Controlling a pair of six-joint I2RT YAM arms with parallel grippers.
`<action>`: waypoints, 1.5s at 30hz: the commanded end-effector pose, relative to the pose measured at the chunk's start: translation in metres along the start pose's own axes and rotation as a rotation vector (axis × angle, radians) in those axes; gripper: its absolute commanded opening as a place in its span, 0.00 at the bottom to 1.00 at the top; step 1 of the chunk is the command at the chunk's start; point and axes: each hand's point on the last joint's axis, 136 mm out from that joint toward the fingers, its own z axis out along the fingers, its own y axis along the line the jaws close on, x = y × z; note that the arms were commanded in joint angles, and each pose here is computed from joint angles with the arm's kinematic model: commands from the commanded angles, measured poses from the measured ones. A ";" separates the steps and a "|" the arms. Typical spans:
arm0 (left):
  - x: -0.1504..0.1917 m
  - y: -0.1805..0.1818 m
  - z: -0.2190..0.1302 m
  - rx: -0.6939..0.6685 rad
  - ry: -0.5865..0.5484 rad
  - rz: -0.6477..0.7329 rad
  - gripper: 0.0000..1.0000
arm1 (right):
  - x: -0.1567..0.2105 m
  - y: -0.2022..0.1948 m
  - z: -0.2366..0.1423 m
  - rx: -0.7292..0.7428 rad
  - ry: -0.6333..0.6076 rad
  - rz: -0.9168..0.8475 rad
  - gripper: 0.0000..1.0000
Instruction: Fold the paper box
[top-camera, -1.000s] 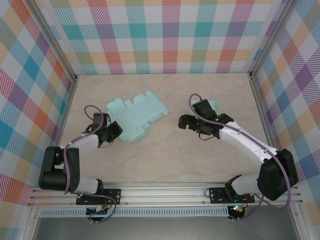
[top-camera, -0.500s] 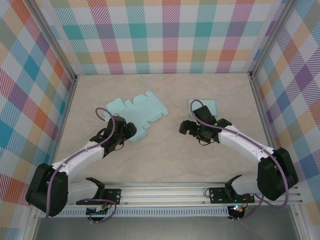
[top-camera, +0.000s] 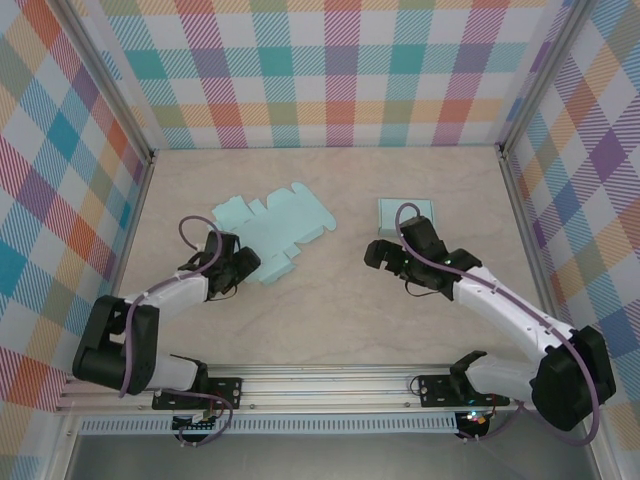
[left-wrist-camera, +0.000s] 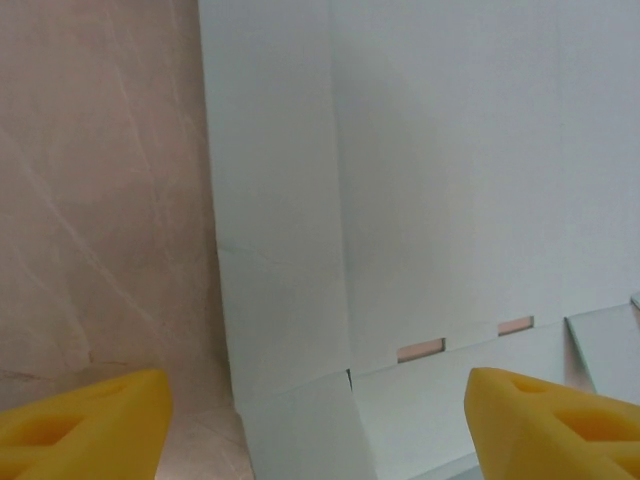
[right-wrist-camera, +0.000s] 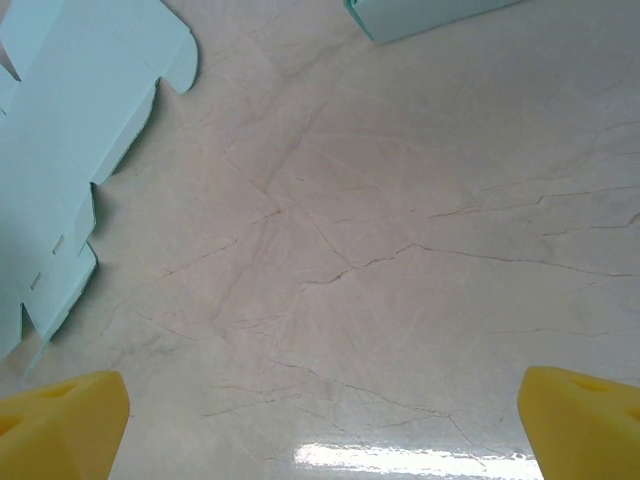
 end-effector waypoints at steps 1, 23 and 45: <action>0.000 -0.008 0.011 0.052 0.020 -0.046 0.74 | 0.001 -0.008 0.000 0.020 -0.017 0.015 1.00; -0.009 -0.032 0.029 0.120 0.019 -0.058 0.02 | -0.001 0.005 0.008 -0.050 -0.024 0.026 1.00; 0.025 -0.057 0.004 0.229 0.123 -0.145 0.64 | -0.003 0.016 0.015 -0.095 -0.016 0.002 1.00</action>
